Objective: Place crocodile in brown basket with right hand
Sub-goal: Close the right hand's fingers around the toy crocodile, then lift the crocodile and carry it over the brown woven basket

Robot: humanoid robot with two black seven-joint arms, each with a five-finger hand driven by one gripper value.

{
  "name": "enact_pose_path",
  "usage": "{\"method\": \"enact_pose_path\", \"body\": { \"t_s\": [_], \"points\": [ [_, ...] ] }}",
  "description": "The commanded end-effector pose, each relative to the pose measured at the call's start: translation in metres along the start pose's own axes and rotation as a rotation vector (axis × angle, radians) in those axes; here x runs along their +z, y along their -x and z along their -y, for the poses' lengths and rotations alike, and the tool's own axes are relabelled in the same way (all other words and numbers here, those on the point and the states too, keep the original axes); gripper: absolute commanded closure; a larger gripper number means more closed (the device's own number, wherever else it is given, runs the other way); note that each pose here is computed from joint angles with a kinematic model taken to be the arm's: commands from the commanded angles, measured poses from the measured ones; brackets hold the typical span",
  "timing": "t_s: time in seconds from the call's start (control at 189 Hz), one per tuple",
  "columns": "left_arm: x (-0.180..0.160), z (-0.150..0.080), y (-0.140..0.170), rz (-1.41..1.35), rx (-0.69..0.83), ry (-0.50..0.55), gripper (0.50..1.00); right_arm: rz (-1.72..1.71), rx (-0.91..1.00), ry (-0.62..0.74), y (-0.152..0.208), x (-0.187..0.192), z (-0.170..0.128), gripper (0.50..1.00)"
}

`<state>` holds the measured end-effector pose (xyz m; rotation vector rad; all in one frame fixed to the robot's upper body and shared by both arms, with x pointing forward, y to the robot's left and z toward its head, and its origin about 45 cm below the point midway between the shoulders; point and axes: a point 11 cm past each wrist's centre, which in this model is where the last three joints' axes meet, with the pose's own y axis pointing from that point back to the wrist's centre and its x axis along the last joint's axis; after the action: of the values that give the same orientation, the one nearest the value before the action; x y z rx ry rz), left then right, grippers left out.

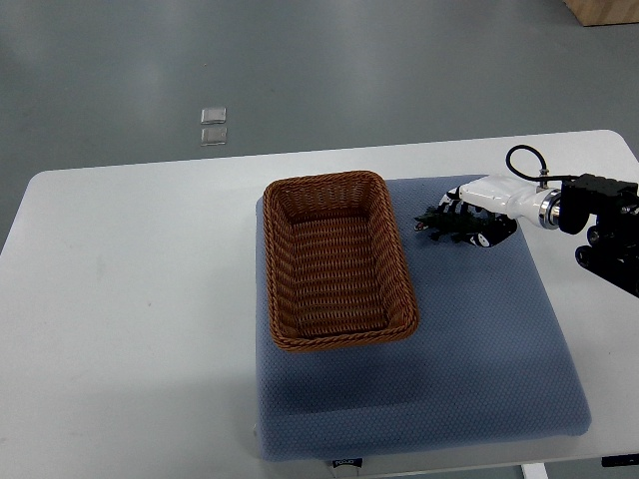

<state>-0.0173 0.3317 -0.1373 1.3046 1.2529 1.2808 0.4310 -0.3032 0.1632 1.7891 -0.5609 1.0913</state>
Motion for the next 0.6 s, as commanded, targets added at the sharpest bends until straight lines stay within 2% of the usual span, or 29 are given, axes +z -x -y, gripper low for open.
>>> {"method": "enact_pose_path", "body": {
  "t_s": [0.0,0.366,0.594],
  "points": [
    [0.000,0.000,0.000,0.000,0.001,0.000,0.500,-0.002,0.007,0.000,0.000,0.000,0.000,1.000],
    [0.000,0.000,0.000,0.000,-0.001,0.000,0.500,-0.011,0.038,0.001,-0.003,0.001,-0.001,1.000],
    [0.000,0.000,0.000,0.001,0.001,0.000,0.500,-0.030,0.087,-0.011,-0.025,-0.001,-0.002,1.000]
  ]
}}
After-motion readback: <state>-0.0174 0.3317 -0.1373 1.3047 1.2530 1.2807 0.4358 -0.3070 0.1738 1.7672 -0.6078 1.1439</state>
